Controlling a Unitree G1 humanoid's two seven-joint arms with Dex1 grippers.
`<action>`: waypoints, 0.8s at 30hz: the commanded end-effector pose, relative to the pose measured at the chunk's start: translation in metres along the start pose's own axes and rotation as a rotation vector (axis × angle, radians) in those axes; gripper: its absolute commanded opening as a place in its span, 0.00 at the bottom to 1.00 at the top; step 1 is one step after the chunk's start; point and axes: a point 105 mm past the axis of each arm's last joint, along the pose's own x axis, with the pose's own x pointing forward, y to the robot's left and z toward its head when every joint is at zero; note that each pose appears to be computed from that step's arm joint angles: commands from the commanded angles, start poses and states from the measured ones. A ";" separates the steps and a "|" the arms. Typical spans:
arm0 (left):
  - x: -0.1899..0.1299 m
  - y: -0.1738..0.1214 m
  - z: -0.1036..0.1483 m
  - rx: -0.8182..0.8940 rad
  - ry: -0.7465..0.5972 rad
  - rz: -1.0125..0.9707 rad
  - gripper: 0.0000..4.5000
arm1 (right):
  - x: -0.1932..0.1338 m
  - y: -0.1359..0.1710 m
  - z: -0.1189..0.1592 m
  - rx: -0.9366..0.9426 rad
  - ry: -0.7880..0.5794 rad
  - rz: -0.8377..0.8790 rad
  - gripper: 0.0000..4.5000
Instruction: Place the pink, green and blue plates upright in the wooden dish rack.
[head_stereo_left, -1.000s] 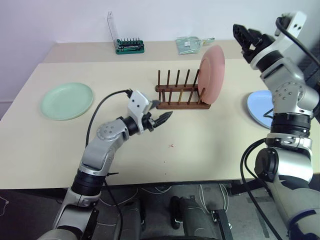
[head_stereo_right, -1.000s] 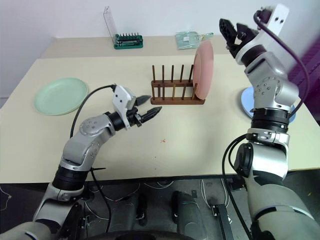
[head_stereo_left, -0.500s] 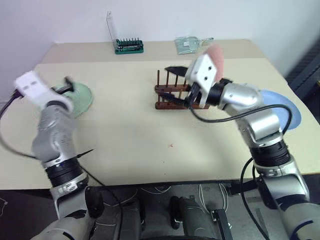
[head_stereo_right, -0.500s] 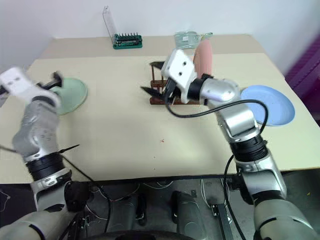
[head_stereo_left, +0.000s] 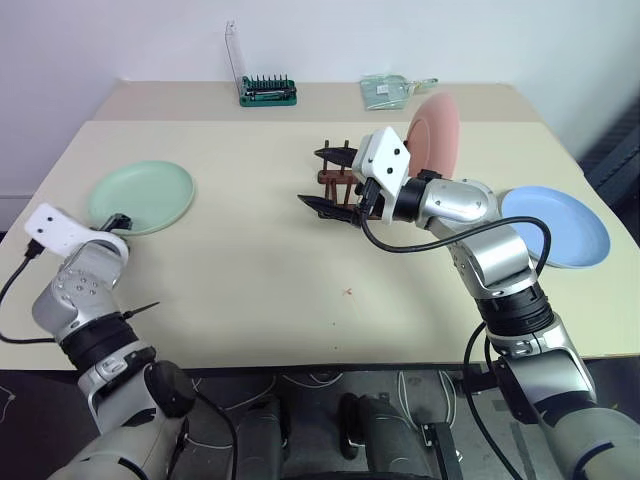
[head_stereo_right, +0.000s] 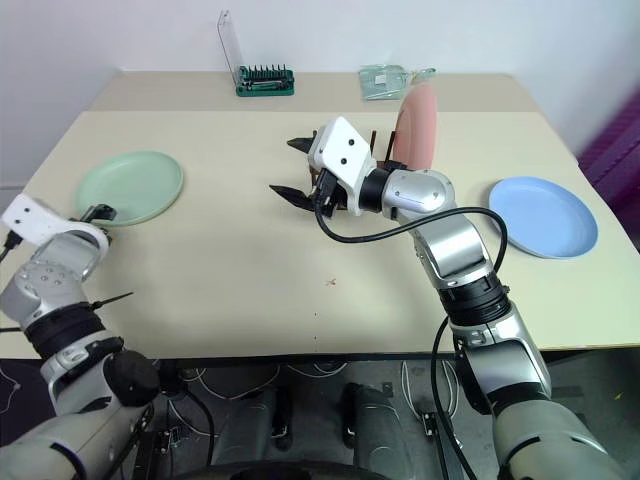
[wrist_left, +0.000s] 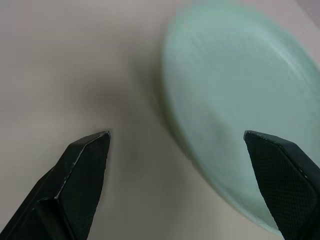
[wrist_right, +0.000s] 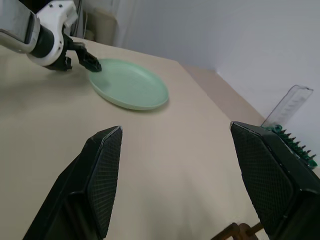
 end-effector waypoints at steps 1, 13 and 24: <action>0.006 -0.014 0.006 -0.037 -0.002 -0.047 0.98 | -0.004 -0.003 0.008 -0.026 -0.035 -0.034 0.78; 0.000 -0.036 -0.005 -0.016 0.006 -0.108 0.01 | -0.013 -0.005 0.002 -0.044 -0.008 -0.078 0.78; -0.084 -0.177 -0.001 0.201 -0.147 -0.561 0.00 | 0.007 -0.017 -0.002 -0.407 0.088 -0.085 0.99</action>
